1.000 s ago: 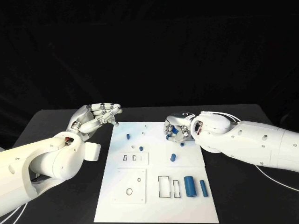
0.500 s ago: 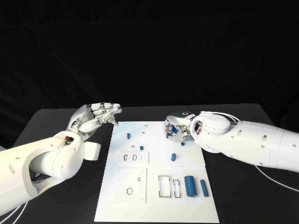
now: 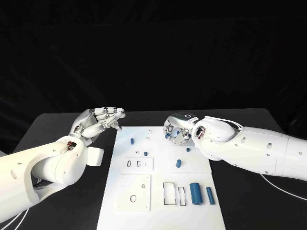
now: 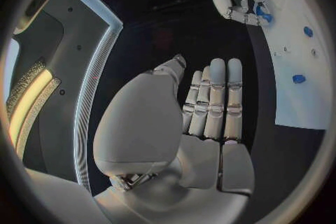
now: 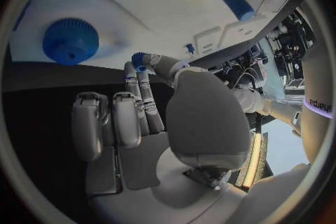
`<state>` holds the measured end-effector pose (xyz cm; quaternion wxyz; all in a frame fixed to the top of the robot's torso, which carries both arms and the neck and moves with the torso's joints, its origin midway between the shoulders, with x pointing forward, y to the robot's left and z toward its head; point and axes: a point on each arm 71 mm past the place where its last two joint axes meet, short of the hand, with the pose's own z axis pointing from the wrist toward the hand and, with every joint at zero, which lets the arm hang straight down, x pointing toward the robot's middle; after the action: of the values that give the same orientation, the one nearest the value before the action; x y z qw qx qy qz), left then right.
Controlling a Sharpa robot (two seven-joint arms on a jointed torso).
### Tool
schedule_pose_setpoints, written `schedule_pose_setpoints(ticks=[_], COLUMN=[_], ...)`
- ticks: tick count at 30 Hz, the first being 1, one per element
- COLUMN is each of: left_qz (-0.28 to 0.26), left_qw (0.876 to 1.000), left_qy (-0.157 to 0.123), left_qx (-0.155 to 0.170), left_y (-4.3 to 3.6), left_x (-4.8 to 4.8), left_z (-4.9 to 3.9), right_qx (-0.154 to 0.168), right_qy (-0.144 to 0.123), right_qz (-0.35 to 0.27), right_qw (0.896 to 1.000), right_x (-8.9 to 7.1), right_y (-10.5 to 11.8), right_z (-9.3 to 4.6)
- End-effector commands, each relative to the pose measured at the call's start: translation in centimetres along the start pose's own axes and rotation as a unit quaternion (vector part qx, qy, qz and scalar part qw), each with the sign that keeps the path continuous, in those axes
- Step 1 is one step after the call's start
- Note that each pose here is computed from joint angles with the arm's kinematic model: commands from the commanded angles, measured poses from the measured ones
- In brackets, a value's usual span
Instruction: Assemble the parts on the task board
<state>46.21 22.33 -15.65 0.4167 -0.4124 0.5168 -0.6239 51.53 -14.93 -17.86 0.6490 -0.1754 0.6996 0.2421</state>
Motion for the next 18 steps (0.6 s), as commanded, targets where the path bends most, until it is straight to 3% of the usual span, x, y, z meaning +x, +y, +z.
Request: schedule_pose_setpoints(ticks=[1,18], left_qz=[-0.006,-0.011], left_qw=[1.0,1.0], left_qy=[0.009,0.017], left_qx=[0.004,0.004], left_y=[-0.12,-0.13], left_x=[0.29,0.92], left_z=[0.08,0.2], right_qx=[0.006,0.002], right_qy=[-0.037,-0.069], right_qz=[-0.01,-0.017], right_qw=[0.999,0.998], right_x=[-0.6,-0.5], right_y=[0.4,2.4], right_z=[0.5,4.1])
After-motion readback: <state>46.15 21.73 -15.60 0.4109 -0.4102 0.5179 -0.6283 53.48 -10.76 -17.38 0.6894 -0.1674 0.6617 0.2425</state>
